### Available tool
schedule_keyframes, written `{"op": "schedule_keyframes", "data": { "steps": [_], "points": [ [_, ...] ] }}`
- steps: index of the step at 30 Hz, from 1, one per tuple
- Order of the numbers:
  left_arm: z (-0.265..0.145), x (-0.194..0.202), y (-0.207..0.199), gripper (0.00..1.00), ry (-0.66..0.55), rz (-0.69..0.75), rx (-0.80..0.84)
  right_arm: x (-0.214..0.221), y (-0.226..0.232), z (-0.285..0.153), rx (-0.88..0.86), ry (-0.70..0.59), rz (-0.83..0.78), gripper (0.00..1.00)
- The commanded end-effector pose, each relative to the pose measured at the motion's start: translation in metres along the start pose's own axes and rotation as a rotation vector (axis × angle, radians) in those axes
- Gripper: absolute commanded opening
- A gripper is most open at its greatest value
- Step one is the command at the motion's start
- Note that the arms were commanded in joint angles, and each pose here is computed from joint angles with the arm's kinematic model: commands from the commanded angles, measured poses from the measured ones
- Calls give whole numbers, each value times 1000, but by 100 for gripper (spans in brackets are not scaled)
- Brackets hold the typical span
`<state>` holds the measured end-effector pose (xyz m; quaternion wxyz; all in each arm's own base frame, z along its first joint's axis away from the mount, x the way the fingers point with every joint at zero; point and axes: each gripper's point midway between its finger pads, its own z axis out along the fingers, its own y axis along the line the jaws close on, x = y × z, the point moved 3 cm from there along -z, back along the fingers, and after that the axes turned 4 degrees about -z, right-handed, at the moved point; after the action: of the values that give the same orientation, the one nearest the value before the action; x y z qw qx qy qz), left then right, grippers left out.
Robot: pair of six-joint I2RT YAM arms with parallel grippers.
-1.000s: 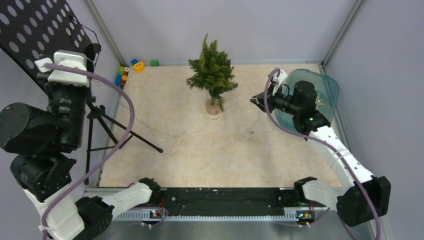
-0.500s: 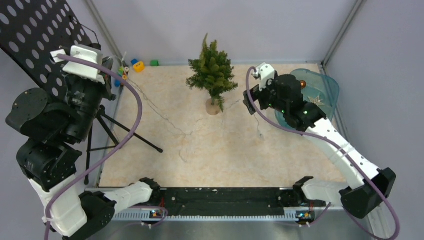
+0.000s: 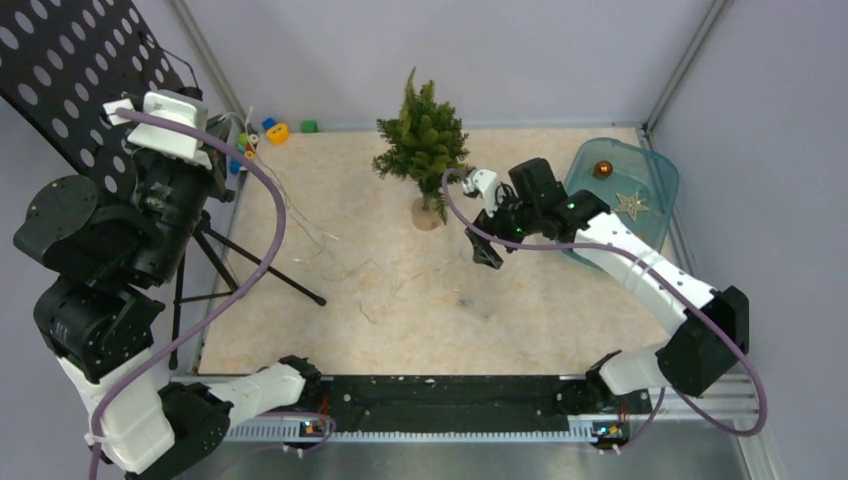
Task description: Decorate the small christmas tree
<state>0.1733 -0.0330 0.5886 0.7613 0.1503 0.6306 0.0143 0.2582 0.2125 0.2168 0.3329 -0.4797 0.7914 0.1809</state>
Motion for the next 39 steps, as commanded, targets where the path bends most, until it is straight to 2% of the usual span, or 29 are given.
{"op": "schedule_keyframes", "data": {
  "steps": [1,3,5,7,10,13,17,20,23,30,31,34,39],
  "points": [
    [1,-9,1,0,-37,-18,-4,-38,41,-8,-147,-239,-123,91],
    [0,-11,1,0,-42,-25,1,-72,68,-13,-124,-429,-243,87],
    [-1,-11,-1,0,-43,-34,17,-106,91,-19,-98,-632,-284,85],
    [-2,-13,-3,0,-48,-45,29,-138,109,-22,-91,-814,-256,84],
    [-4,-16,-2,0,-56,-58,29,-174,126,-9,-97,-942,-175,82],
    [-6,-17,-1,0,-60,-59,30,-201,142,17,-142,-952,-130,79],
    [-5,-17,-1,0,-60,-54,28,-209,163,63,-230,-868,-155,77],
    [-4,-18,-1,0,-61,-51,29,-209,173,85,-306,-787,-115,72],
    [-2,-18,-2,0,-61,-47,30,-206,177,95,-332,-773,-110,67],
    [-1,-18,-1,0,-59,-41,25,-188,204,97,-522,-762,-204,68],
    [-2,-18,-1,0,-61,-41,25,-188,203,102,-514,-749,-182,68],
    [-4,-20,0,0,-68,-43,22,-189,196,121,-466,-716,-128,58],
    [-5,-23,1,0,-75,-44,22,-194,191,126,-423,-764,-106,53]
  ]
}}
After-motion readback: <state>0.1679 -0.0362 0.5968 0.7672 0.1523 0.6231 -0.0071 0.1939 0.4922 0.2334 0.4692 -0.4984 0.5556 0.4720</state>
